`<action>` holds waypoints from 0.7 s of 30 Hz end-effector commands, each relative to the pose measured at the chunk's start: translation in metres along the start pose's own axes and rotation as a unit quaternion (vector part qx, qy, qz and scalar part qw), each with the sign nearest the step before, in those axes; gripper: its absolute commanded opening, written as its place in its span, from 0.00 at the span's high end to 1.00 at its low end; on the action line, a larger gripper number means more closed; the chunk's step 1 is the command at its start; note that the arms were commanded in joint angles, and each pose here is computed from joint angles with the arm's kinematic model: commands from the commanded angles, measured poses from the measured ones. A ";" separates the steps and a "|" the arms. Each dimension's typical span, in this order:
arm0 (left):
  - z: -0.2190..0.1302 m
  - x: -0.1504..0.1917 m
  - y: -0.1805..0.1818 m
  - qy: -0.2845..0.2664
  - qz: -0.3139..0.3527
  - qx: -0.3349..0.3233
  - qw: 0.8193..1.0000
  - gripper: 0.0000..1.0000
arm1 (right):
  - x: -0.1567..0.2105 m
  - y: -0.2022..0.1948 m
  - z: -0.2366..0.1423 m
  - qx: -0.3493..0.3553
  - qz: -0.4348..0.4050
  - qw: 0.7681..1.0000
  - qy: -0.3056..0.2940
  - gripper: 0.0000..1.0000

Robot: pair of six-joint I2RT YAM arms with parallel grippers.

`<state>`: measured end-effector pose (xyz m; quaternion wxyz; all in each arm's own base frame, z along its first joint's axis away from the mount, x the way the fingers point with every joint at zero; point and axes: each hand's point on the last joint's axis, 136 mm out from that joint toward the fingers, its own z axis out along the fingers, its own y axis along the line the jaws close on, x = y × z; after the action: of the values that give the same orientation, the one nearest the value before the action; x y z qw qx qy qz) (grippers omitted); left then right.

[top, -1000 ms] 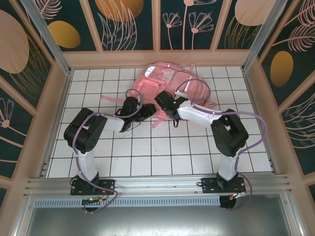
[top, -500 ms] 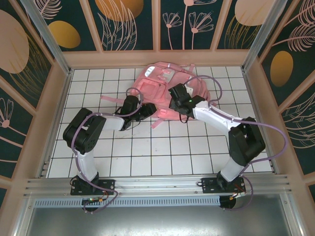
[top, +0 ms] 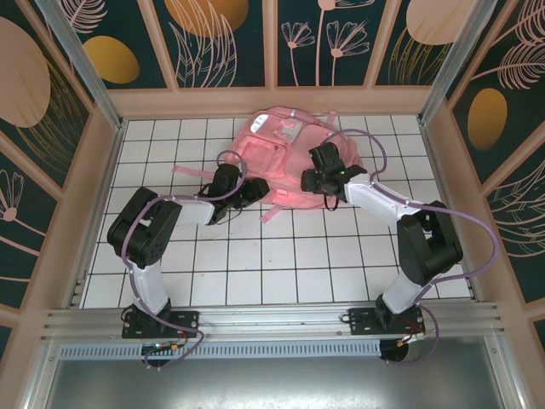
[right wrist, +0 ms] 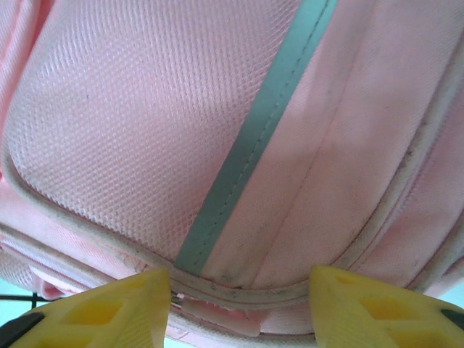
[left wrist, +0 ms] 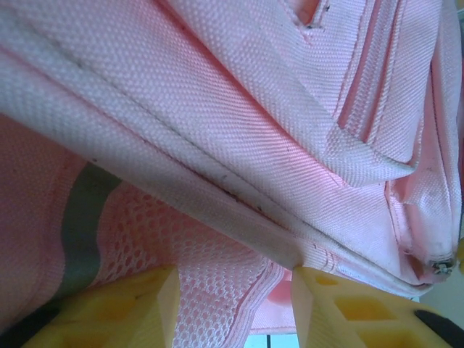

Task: Pack the student bag

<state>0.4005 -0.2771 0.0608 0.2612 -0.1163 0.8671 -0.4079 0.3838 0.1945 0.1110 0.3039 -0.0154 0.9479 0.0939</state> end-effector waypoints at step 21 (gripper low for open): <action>0.000 -0.023 -0.008 -0.023 0.012 -0.010 1.000 0.53 | 0.029 0.033 -0.001 -0.036 -0.007 0.999 0.012 0.39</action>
<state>0.4103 -0.2703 0.0626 0.2699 -0.1247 0.8733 -0.3858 0.3576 0.2339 0.1017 0.2920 -0.0426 0.9457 0.1366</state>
